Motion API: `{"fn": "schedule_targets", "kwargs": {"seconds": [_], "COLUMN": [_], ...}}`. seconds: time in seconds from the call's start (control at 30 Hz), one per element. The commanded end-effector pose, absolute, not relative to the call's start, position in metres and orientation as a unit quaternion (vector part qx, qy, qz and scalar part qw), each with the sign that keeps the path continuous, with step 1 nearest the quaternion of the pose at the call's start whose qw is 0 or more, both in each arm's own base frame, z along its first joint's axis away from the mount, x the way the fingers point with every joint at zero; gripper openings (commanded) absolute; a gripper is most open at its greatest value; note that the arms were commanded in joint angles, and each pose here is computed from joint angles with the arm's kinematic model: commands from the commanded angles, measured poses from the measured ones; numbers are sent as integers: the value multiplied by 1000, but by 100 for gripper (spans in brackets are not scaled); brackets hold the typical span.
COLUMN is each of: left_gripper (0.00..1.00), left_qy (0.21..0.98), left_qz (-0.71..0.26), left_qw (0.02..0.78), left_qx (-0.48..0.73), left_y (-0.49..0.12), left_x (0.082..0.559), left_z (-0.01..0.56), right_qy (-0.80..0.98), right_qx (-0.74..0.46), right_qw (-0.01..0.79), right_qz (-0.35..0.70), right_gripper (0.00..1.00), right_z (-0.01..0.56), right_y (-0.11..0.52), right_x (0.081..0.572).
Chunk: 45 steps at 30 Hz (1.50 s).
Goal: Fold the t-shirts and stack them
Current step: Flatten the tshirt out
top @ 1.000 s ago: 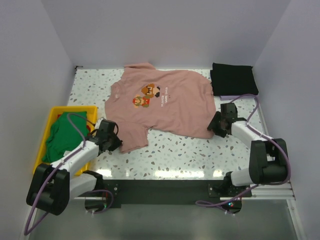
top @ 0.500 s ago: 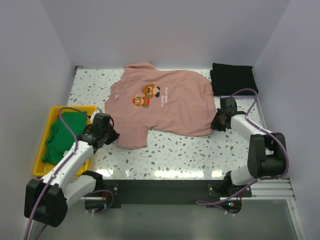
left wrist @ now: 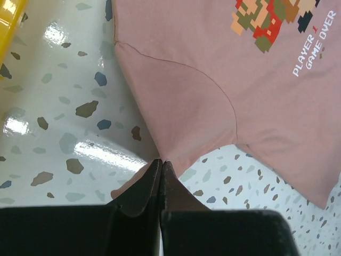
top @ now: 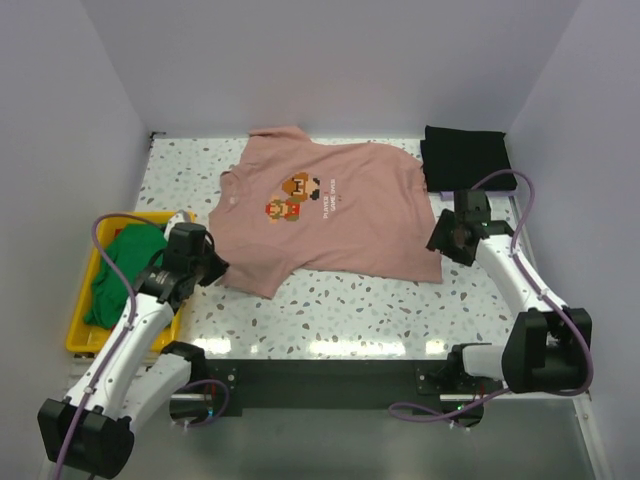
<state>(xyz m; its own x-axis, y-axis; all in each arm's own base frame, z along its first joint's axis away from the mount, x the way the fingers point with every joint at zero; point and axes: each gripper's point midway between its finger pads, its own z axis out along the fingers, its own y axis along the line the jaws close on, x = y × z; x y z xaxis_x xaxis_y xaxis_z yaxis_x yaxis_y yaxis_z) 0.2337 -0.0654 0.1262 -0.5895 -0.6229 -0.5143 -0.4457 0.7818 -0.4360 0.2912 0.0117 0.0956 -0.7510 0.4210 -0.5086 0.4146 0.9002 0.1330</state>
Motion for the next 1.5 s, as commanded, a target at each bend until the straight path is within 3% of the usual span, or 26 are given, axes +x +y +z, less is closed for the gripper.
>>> {"fn": "schedule_targets", "kwargs": {"seconds": [0.0, 0.13, 0.37, 0.53, 0.67, 0.8, 0.87, 0.93, 0.97, 1.07, 1.17, 1.47], "left_gripper": [0, 0, 0, 0, 0, 0, 0, 0, 0, 0, 0, 0], "left_qy": [877, 879, 881, 884, 882, 883, 883, 882, 883, 879, 879, 870], "left_qz": [-137, -143, -151, -155, -159, -161, -160, -160, -159, -161, -157, -162], "left_qw": [351, 347, 344, 337, 338, 332, 330, 329, 326, 329, 325, 320], "left_qx": [-298, -295, -288, -285, -288, -291, -294, -296, -299, -305, -313, -339], "left_y": [-65, -69, -73, -76, -76, -77, -76, -76, -75, -73, -70, -65], "left_x": [240, 244, 248, 249, 249, 246, 244, 241, 238, 231, 224, 197], "left_z": [140, 138, 134, 131, 133, 131, 130, 130, 130, 135, 136, 140], "right_qy": [938, 940, 942, 945, 942, 941, 942, 941, 941, 939, 936, 929], "right_qx": [224, 232, 252, 259, 270, 277, 278, 280, 279, 278, 276, 275], "right_qw": [265, 249, 220, 198, 196, 190, 186, 187, 186, 200, 216, 241], "right_qz": [1, 5, 12, 22, 24, 30, 31, 30, 30, 33, 35, 51], "right_gripper": [66, 65, 51, 52, 60, 59, 55, 43, 32, 19, 12, 7], "right_z": [100, 86, 52, 37, 30, 20, 15, 14, 15, 27, 41, 69], "right_y": [10, 12, 16, 21, 21, 24, 24, 22, 21, 18, 16, 9], "right_x": [288, 284, 271, 265, 263, 263, 262, 264, 264, 269, 271, 263]}}
